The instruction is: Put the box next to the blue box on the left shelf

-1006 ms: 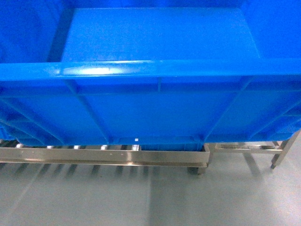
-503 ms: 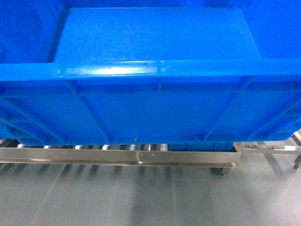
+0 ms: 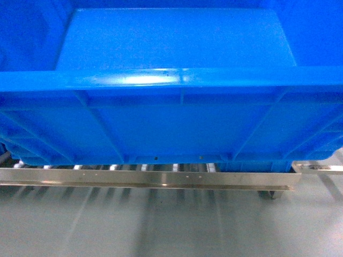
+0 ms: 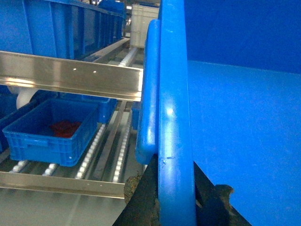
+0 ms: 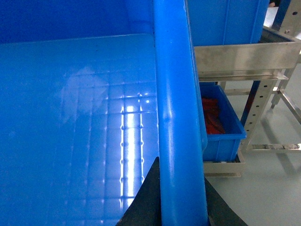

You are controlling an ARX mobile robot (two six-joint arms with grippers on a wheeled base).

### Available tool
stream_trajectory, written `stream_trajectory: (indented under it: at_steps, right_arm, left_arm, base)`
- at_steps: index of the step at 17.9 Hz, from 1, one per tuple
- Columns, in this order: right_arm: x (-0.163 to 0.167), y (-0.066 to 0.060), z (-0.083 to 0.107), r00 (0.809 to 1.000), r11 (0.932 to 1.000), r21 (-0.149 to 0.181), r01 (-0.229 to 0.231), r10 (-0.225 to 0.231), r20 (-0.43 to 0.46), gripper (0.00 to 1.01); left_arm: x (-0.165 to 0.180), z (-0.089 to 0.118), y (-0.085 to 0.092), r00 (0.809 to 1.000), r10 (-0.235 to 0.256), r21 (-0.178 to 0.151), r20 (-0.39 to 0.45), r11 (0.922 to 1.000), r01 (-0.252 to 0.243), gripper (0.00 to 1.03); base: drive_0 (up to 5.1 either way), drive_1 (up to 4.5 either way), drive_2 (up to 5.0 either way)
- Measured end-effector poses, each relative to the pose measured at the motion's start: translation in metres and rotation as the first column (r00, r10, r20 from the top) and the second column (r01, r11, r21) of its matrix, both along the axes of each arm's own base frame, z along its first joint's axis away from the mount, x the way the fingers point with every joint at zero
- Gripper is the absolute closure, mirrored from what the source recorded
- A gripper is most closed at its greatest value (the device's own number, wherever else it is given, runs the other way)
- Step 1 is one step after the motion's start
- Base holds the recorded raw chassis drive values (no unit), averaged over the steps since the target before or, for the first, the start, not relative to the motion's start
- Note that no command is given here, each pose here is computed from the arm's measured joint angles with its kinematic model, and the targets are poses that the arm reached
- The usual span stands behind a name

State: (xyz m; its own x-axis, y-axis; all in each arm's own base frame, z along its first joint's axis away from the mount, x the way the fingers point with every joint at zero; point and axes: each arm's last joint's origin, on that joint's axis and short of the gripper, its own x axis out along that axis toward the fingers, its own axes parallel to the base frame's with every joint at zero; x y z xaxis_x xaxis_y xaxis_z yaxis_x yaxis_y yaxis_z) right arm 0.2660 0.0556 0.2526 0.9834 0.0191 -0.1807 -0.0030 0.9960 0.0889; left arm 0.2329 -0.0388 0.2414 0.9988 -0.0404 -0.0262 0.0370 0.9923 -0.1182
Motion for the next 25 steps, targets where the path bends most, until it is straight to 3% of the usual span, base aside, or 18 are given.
stream_trajectory:
  at_steps: [25]
  right_arm:
    - [0.0, 0.0001, 0.0002, 1.0, 1.0, 0.001, -0.001, 0.001, 0.001, 0.93]
  left_arm:
    - [0.0, 0.0, 0.0005, 1.0, 0.002, -0.001, 0.0, 1.0, -0.002, 0.95]
  base:
    - [-5.0, 2.43, 2.4]
